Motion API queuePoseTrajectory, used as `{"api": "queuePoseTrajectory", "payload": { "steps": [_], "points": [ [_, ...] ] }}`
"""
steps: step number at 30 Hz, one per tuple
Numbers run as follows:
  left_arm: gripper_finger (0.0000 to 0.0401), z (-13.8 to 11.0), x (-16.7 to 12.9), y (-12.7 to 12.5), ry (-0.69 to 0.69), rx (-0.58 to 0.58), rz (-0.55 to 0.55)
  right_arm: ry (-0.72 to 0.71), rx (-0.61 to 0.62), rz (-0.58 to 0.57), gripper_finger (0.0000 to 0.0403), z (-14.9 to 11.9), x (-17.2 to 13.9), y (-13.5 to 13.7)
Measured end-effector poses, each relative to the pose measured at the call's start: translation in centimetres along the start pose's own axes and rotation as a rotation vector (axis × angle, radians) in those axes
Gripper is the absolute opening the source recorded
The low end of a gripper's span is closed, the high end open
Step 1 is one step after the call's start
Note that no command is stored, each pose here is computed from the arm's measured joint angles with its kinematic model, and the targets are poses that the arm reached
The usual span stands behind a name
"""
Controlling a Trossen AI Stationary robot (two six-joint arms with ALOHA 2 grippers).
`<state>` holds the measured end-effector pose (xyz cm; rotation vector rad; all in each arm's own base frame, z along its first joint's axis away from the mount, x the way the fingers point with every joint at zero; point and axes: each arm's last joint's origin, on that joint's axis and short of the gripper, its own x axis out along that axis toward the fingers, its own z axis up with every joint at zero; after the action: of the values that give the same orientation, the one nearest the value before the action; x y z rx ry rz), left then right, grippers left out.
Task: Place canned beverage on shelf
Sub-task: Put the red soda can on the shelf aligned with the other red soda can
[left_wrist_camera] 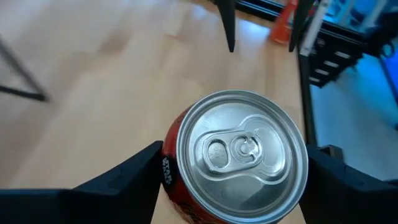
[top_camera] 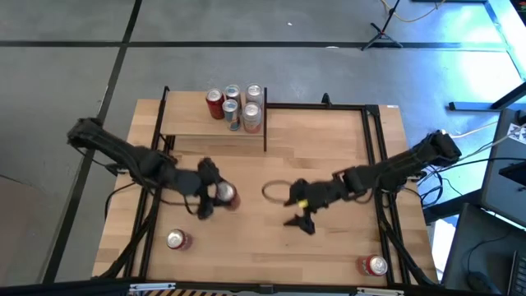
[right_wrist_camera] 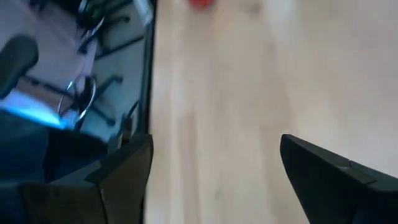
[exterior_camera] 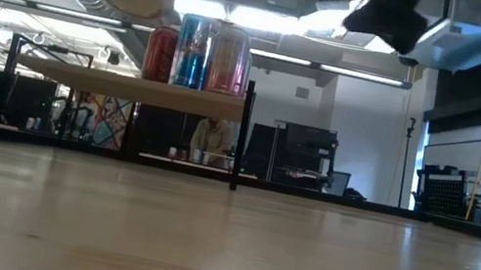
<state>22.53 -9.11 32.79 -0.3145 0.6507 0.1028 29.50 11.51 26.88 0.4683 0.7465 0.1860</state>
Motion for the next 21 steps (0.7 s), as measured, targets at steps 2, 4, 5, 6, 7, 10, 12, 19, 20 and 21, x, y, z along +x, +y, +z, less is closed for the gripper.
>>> {"api": "queuePoseTrajectory", "payload": {
  "steps": [2, 4, 5, 6, 7, 10, 12, 19, 20, 21],
  "points": [
    [0.0277, 0.4, -1.4, 1.4, -0.01, -0.003, 0.026, -0.033, 0.009, -0.015, 0.034, 0.9, -0.6, -1.0],
    [0.0277, 0.8, -2.7, 2.8, -0.028, -0.006, 0.057, -0.058, 0.007, -0.032, 0.034, 1.8, -1.1, -2.0],
    [0.0277, 0.9, -3.4, 3.6, -0.037, -0.006, 0.078, -0.07, 0.003, -0.039, 0.034, 2.2, -1.4, -2.6],
    [0.0277, 1.0, -4.0, 4.3, -0.045, -0.002, 0.101, -0.084, 0.006, -0.046, 0.034, 2.7, -1.7, -3.2],
    [0.0277, 1.1, -4.5, 5.0, -0.051, 0.003, 0.123, -0.101, 0.01, -0.057, 0.034, 3.1, -2.1, -3.8],
    [0.0277, 1.5, -5.6, 6.8, -0.071, 0.021, 0.183, -0.15, 0.049, -0.111, 0.034, 4.4, -2.9, -6.0],
    [0.0277, 1.8, -6.3, 8.0, -0.084, 0.025, 0.216, -0.175, 0.078, -0.147, 0.034, 5.0, -3.4, -7.4],
    [0.0277, 2.6, -7.3, 11.7, -0.082, 0.031, 0.275, -0.241, 0.146, -0.218, 0.034, 6.5, -4.9, -10.5],
    [0.0277, 2.7, -7.4, 12.2, -0.082, 0.038, 0.278, -0.244, 0.147, -0.219, 0.034, 6.6, -5.1, -10.8],
    [0.0277, 2.8, -7.4, 12.7, -0.079, 0.042, 0.284, -0.246, 0.143, -0.224, 0.034, 6.6, -5.2, -11.1]
  ]
}}
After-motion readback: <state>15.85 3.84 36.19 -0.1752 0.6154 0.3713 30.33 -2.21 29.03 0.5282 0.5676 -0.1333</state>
